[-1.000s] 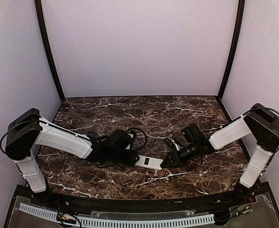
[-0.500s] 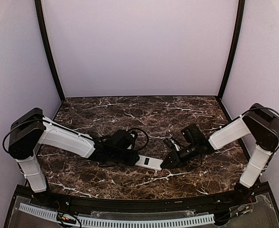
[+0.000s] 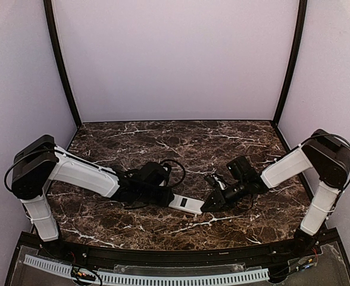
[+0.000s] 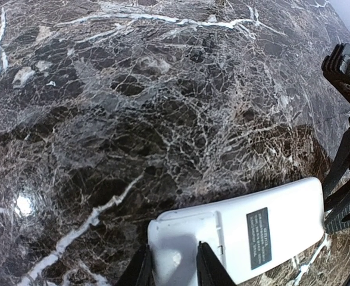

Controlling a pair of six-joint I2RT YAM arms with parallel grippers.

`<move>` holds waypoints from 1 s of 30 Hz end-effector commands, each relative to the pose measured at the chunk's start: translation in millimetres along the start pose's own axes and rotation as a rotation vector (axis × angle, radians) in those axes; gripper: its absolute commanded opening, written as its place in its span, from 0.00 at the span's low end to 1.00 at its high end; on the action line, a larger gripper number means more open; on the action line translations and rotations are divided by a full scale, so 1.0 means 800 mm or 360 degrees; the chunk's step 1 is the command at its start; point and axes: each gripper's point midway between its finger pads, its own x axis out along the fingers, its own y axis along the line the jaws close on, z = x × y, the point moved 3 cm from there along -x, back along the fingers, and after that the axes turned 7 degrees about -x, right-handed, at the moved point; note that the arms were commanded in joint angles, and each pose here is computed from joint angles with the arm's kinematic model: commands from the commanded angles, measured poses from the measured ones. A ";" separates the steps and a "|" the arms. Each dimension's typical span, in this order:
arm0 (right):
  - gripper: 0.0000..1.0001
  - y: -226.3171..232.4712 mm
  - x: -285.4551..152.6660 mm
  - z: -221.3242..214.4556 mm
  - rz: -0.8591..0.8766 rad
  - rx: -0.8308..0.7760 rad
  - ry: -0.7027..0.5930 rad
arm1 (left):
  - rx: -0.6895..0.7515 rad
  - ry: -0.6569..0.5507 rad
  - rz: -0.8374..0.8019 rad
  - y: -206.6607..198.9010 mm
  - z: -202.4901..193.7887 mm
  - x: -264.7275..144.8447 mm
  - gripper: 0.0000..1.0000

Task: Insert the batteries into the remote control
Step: Press the battery cover on the remote control.

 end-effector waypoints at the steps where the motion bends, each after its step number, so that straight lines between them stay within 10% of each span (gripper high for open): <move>1: 0.23 -0.003 0.010 -0.001 -0.0003 -0.0026 -0.0002 | 0.0001 0.0178 0.0014 0.012 -0.038 0.013 0.26; 30: 0.21 -0.002 0.022 0.016 0.0029 -0.0031 -0.0031 | 0.0044 0.0347 -0.0157 -0.011 -0.080 0.015 0.18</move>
